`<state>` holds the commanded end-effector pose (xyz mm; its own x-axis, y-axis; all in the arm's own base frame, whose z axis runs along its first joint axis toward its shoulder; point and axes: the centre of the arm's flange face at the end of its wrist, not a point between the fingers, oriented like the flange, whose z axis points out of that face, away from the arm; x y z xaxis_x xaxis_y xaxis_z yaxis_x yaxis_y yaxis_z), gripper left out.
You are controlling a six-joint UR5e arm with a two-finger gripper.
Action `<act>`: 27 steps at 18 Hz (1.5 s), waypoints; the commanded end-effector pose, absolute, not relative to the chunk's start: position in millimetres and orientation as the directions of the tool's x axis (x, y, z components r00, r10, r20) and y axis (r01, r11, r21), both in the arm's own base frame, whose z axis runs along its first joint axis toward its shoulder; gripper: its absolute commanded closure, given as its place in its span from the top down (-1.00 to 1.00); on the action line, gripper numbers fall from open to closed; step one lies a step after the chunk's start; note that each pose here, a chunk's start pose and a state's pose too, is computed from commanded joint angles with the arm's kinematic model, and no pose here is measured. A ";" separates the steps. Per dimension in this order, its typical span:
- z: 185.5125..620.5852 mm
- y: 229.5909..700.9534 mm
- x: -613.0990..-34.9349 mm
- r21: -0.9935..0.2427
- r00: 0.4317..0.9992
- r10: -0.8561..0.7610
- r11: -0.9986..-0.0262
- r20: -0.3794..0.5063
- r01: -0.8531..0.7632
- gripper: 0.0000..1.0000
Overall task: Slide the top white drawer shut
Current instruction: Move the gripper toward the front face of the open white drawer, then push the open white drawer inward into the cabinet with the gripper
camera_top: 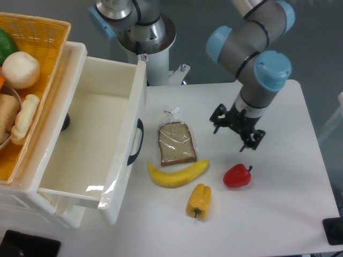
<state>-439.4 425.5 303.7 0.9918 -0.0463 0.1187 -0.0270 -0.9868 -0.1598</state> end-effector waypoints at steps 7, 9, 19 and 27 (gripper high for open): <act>314.0 461.2 -401.6 -0.215 0.975 0.070 -0.970 0.209 0.115 -0.87; 323.1 460.8 -394.0 -0.235 0.963 0.068 -0.963 0.261 0.132 -0.95; 341.4 480.7 -355.3 -0.297 0.889 0.041 -0.935 0.455 0.195 -1.00; 355.9 480.1 -345.9 -0.318 0.871 0.039 -0.922 0.490 0.220 -1.00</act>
